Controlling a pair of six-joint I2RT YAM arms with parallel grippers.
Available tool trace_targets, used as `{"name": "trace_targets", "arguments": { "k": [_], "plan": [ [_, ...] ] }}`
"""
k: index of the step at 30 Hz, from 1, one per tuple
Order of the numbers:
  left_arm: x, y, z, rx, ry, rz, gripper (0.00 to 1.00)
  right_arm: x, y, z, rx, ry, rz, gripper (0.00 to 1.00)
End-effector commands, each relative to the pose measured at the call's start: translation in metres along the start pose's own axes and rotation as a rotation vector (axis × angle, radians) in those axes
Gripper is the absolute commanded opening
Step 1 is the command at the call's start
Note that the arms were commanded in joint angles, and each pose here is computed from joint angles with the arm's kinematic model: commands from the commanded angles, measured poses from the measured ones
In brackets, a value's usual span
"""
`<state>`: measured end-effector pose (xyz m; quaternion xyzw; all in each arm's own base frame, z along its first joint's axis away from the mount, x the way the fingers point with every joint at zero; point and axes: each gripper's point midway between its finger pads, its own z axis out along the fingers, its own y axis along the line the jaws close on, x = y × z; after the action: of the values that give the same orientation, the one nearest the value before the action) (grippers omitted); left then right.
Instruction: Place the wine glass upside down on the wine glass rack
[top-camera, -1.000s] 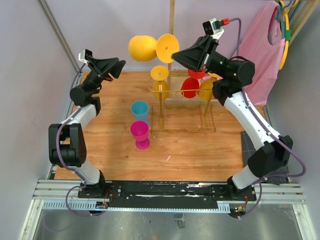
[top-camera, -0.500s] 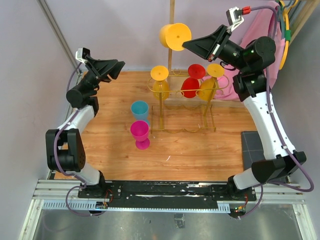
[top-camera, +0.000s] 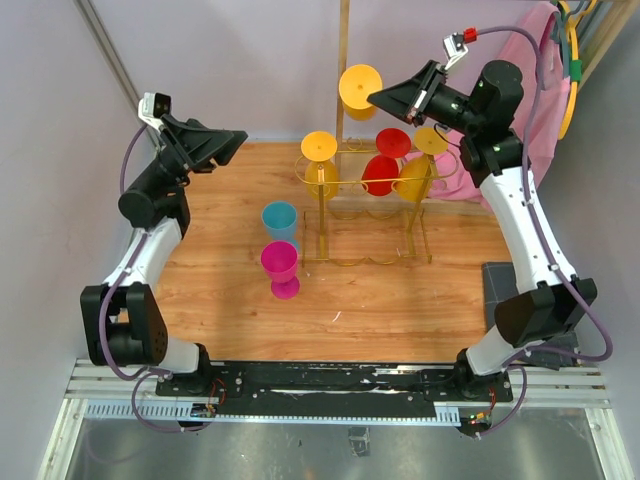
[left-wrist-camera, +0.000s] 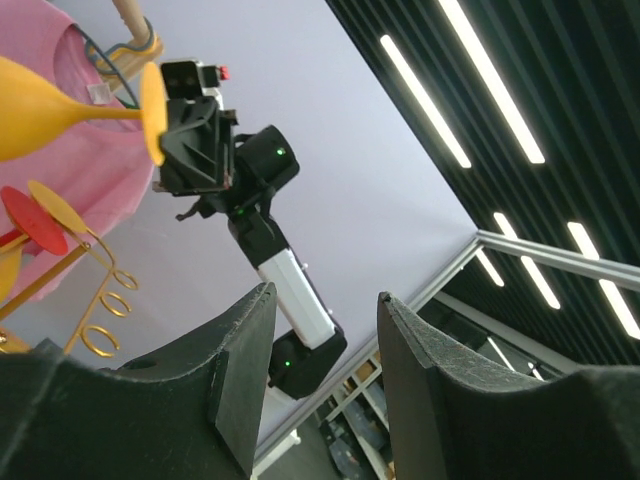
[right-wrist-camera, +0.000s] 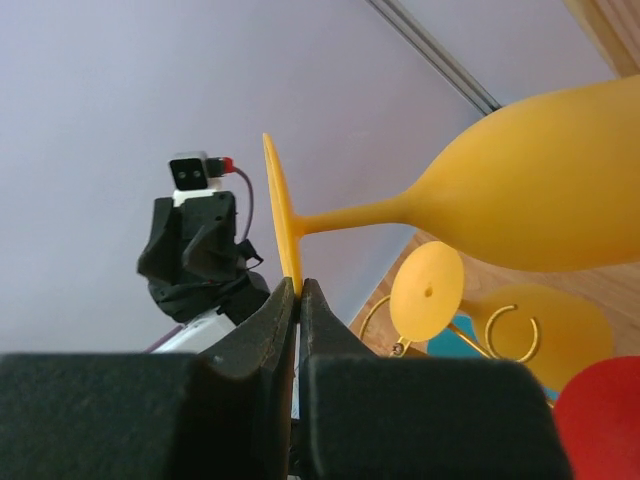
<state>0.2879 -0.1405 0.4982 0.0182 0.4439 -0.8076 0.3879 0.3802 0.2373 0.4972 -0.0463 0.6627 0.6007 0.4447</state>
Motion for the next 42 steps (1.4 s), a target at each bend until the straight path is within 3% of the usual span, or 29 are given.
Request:
{"name": "trace_targets", "arguments": {
  "k": [1,17,42],
  "plan": [
    [0.015,-0.021,-0.001,0.031,0.056,0.058,0.49,-0.009,-0.008,0.000,0.044,-0.016,-0.022,0.01],
    [0.014,-0.025,-0.002,0.048,0.046,0.044,0.49,0.018,-0.050,0.005,0.145,0.090,0.101,0.01],
    [0.010,-0.020,-0.001,0.040,0.037,0.032,0.49,0.049,-0.077,0.003,0.186,0.203,0.175,0.01]
  ]
}}
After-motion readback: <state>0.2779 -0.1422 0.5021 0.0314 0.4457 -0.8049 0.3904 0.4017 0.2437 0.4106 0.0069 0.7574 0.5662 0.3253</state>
